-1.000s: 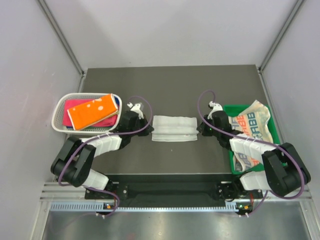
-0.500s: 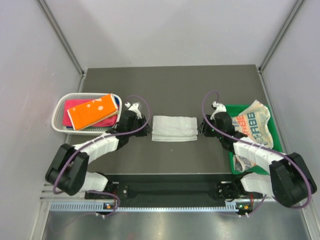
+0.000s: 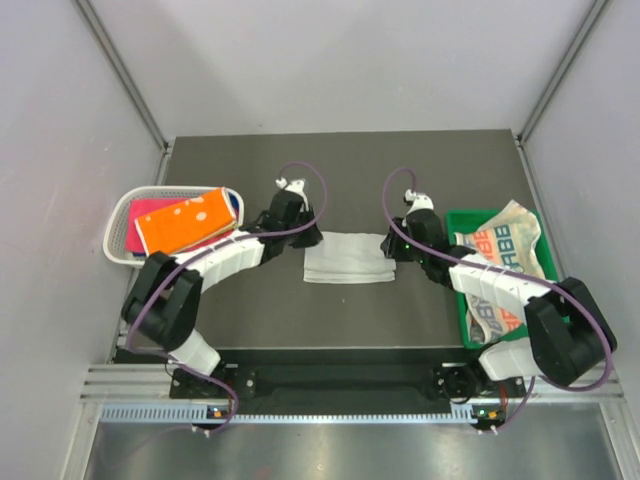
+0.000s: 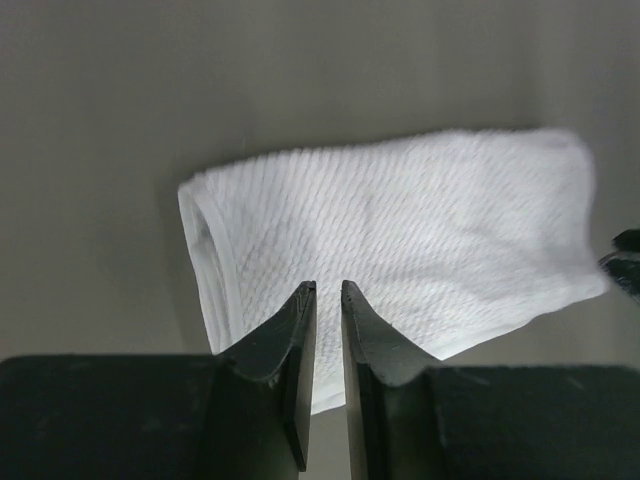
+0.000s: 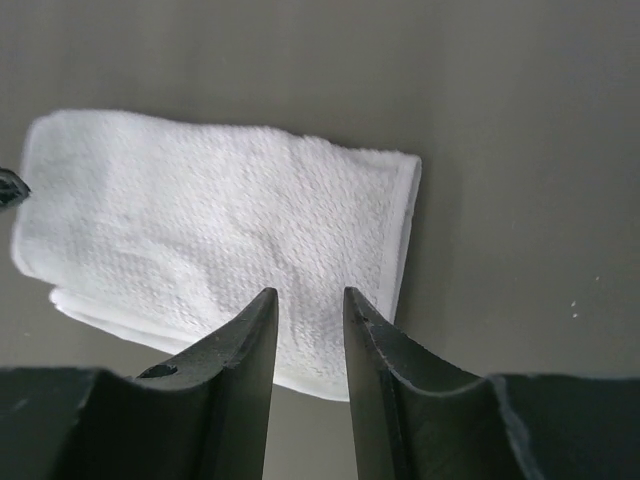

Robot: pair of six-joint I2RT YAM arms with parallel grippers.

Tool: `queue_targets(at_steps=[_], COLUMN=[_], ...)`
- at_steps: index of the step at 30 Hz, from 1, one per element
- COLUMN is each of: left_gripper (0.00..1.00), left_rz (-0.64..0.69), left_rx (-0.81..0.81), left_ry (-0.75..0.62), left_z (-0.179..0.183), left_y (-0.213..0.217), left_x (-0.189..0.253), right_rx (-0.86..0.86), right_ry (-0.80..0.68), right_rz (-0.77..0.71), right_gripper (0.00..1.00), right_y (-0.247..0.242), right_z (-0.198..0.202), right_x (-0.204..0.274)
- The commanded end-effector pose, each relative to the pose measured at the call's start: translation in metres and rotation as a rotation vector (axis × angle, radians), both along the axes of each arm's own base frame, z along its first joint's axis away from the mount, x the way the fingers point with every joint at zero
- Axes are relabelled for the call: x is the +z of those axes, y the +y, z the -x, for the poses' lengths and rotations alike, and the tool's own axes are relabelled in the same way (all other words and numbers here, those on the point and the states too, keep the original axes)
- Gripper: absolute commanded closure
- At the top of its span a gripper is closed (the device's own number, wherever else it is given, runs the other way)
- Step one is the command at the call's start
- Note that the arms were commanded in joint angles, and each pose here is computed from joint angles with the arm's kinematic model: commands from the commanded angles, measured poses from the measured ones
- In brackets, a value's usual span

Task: Fold and stack the towels
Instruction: Fold the towel

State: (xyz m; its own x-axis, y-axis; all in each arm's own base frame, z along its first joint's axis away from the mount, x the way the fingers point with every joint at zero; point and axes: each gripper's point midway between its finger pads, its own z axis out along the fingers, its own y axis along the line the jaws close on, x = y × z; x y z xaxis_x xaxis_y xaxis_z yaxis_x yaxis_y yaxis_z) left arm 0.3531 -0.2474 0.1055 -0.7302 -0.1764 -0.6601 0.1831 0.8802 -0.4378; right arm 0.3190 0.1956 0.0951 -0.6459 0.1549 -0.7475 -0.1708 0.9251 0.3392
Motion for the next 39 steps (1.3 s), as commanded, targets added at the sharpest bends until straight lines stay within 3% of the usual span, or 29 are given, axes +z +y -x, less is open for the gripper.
queue_targets(at_steps=[1, 10, 20, 24, 28, 32, 39], left_gripper=[0.79, 0.82, 0.83, 0.82, 0.66, 0.63, 0.62], left_rz=[-0.064, -0.08, -0.075, -0.032, -0.08, -0.195, -0.221], left_rx=[0.003, -0.039, -0.067, -0.07, -0.01, 0.053, 0.043], left_ry=[0.108, 0.18, 0.211, 0.157, 0.105, 0.136, 0.193], left_z=[0.015, 0.063, 0.088, 0.081, 0.062, 0.051, 0.053], left_y=[-0.003, 0.004, 0.007, 0.001, 0.007, 0.021, 0.018], left_x=[-0.03, -0.055, -0.06, -0.033, -0.008, -0.021, -0.044], right_rx=[-0.016, 0.01, 0.002, 0.007, 0.006, -0.002, -0.012], right_ry=[0.001, 0.059, 0.096, 0.107, 0.106, 0.108, 0.107], right_rz=[-0.008, 0.001, 0.018, 0.026, 0.03, 0.038, 0.056], right_gripper=[0.68, 0.68, 0.72, 0.72, 0.72, 0.72, 0.71], right_y=[0.007, 0.003, -0.008, -0.009, -0.007, -0.01, -0.015], right_z=[-0.006, 0.023, 0.044, 0.047, 0.044, 0.046, 0.047], right_x=[-0.002, -0.026, -0.044, -0.05, -0.051, -0.053, -0.056])
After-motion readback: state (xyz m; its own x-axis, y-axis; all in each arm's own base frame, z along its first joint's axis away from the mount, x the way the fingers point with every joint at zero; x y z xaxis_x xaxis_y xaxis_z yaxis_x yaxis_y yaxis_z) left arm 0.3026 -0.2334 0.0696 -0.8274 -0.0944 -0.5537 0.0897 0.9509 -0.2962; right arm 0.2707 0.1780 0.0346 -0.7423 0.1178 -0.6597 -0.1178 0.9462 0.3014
